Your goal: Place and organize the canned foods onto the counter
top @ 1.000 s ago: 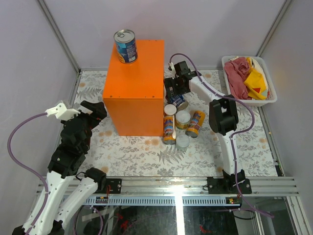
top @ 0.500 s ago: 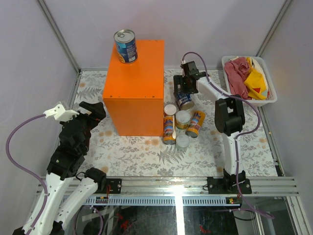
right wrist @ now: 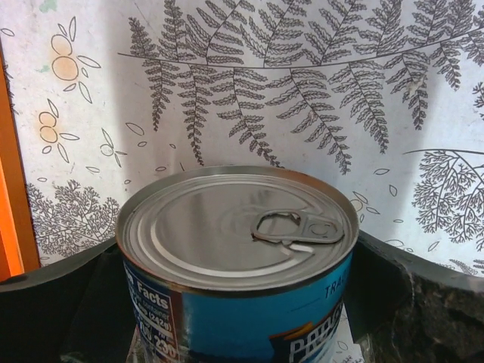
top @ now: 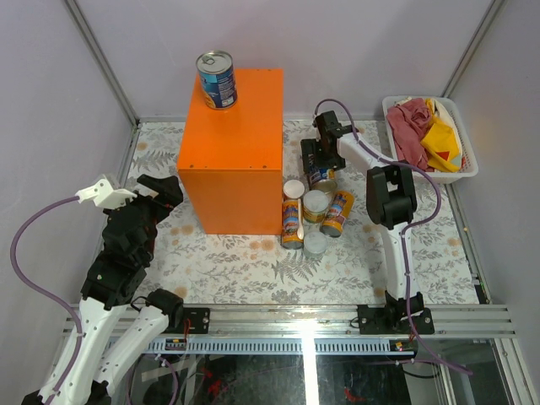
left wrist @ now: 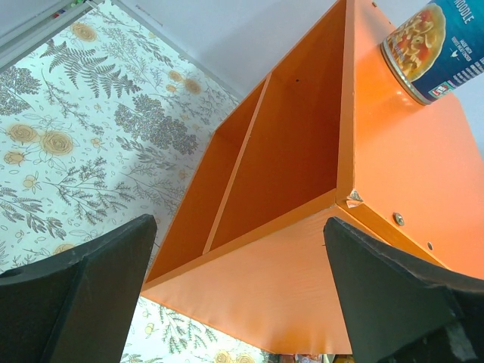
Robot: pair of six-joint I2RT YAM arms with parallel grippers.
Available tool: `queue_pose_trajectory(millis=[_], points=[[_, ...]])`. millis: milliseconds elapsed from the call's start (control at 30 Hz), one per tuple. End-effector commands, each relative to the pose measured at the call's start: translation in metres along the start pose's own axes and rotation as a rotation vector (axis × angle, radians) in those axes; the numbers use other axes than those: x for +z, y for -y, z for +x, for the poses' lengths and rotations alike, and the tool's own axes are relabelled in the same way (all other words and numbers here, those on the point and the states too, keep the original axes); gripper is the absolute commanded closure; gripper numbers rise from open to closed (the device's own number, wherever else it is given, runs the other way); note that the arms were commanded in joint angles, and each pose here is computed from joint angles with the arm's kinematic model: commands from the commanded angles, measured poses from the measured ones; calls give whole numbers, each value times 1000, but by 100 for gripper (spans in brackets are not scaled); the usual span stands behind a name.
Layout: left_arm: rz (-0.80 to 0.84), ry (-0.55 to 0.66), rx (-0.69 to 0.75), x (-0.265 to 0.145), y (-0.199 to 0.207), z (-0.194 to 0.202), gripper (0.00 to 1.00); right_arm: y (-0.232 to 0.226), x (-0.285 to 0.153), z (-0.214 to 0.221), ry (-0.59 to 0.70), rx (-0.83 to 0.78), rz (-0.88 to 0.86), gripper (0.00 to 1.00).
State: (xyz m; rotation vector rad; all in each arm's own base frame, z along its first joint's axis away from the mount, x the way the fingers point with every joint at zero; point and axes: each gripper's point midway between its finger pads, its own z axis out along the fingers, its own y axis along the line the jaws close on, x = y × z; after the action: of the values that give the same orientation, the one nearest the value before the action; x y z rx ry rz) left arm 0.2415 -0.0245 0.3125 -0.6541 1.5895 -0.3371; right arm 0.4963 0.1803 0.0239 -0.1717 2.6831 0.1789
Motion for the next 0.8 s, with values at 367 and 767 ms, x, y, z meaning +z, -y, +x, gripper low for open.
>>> queue_pose_trajectory(millis=[367,767], points=[[33,17,-11,-1,9,-8,7,15,-32,-27,77,-25,66,92],[44,24,-15,-4,10,-10,7,6,-126,-103,419,6,43,100]])
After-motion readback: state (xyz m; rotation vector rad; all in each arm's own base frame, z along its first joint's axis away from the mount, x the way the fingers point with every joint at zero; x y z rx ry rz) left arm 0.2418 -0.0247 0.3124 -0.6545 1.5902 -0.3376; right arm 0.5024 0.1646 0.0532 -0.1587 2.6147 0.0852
